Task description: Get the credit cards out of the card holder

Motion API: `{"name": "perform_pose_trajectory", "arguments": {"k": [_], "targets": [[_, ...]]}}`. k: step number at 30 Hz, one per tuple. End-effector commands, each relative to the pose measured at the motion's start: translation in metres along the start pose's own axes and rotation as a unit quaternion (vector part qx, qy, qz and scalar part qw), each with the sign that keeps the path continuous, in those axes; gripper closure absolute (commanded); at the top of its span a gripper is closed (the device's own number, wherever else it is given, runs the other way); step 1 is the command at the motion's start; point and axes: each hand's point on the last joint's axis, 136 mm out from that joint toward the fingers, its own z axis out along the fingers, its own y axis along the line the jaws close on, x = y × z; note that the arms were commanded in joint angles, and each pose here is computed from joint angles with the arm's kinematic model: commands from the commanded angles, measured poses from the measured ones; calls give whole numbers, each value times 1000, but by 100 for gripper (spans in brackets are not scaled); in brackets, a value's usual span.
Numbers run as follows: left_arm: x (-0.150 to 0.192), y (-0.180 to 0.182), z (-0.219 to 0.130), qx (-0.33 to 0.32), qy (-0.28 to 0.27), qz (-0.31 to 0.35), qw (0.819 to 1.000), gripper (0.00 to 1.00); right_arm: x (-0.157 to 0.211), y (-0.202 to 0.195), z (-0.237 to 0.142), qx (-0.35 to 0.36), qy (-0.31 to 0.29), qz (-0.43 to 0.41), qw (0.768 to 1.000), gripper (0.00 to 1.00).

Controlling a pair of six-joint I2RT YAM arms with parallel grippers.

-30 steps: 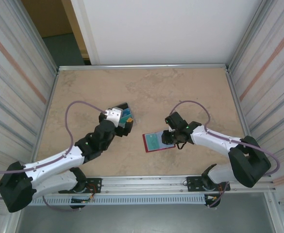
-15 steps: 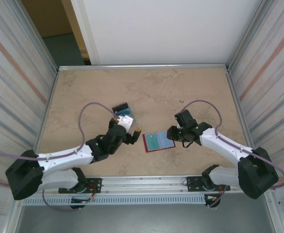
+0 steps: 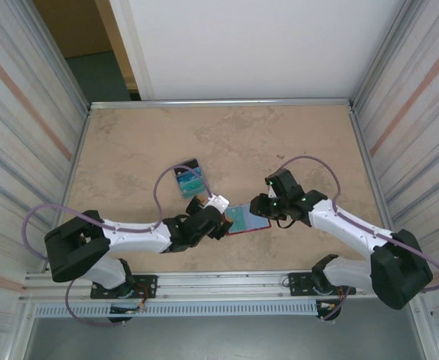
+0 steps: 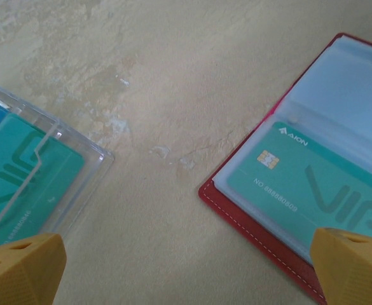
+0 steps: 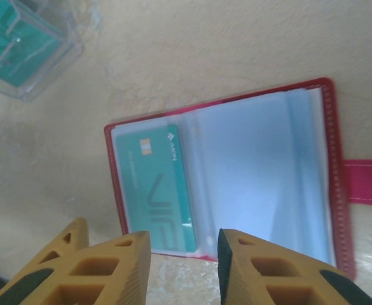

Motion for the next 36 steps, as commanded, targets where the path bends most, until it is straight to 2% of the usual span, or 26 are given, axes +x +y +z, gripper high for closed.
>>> {"name": "perform_pose_trajectory", "arguments": {"k": [1,11,36], "targets": [[-5,-3,5,-2,1,-18,1000,1,6,15,10,-22,25,-2,999,69],[6,-5,21,3,30,-21,999,1,17,10,43,2,70,-7,998,73],[26,3,35,-10,79,-10,997,1,21,-1,60,-35,95,27,995,79]]}}
